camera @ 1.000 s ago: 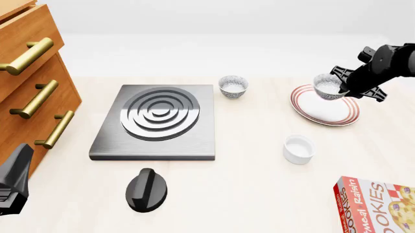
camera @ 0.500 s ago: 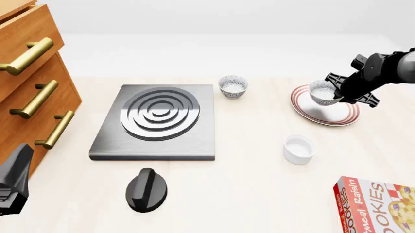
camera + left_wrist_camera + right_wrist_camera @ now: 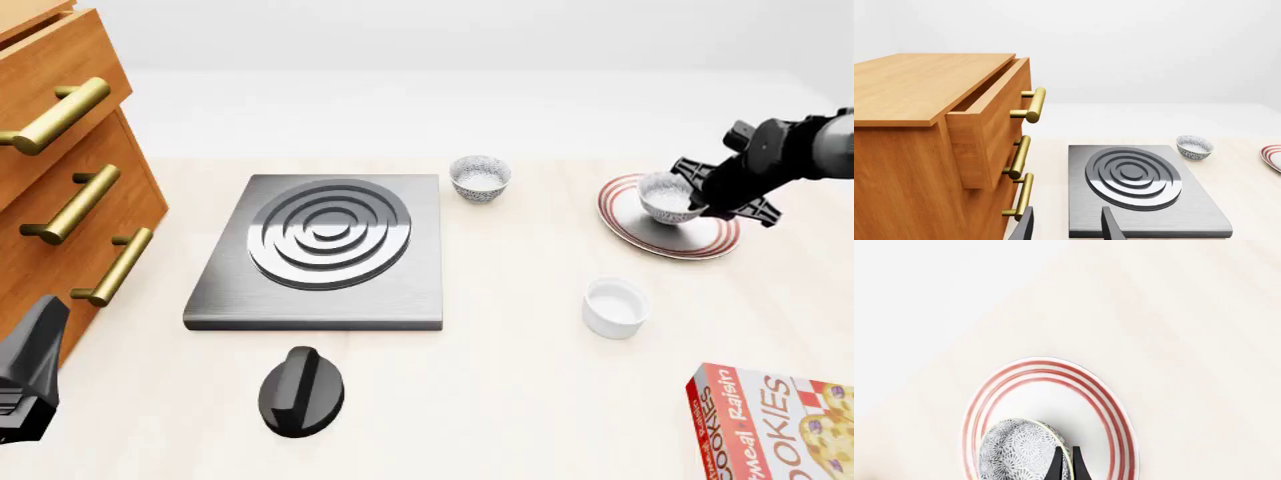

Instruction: Pick the akita bowl next to the cookies box and place it on the plate.

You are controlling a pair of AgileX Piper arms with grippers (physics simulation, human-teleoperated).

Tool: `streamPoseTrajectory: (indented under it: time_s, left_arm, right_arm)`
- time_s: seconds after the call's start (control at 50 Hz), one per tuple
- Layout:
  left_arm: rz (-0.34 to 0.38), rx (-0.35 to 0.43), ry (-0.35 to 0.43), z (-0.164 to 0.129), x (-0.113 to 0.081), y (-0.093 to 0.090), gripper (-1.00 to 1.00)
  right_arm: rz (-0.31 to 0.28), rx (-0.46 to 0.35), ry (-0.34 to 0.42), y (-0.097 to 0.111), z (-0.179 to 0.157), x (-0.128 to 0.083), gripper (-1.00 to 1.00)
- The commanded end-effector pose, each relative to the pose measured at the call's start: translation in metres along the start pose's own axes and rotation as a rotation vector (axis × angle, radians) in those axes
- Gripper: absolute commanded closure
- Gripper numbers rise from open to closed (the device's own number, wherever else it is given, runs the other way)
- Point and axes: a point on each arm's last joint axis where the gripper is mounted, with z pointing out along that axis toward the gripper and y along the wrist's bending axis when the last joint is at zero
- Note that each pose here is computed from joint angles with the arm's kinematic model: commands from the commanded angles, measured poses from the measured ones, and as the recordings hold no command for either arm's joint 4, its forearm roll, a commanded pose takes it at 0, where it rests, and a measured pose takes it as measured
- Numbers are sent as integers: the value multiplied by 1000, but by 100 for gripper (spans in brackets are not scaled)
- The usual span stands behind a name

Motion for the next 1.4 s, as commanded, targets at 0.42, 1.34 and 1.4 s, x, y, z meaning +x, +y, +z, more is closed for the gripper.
streamPoseTrajectory:
  time_s: [0.42, 1.34, 1.4]
  left_arm:
    - [0, 0, 0, 0, 0, 0, -100]
    - [0, 0, 0, 0, 0, 0, -100]
    - [0, 0, 0, 0, 0, 0, -100]
  right_arm:
    - [7, -3, -10, -4, 11, 3, -100]
    - [-141, -86, -105, -5, -131, 52, -100]
    - [-159, -85, -118, -12, -142, 57, -100]
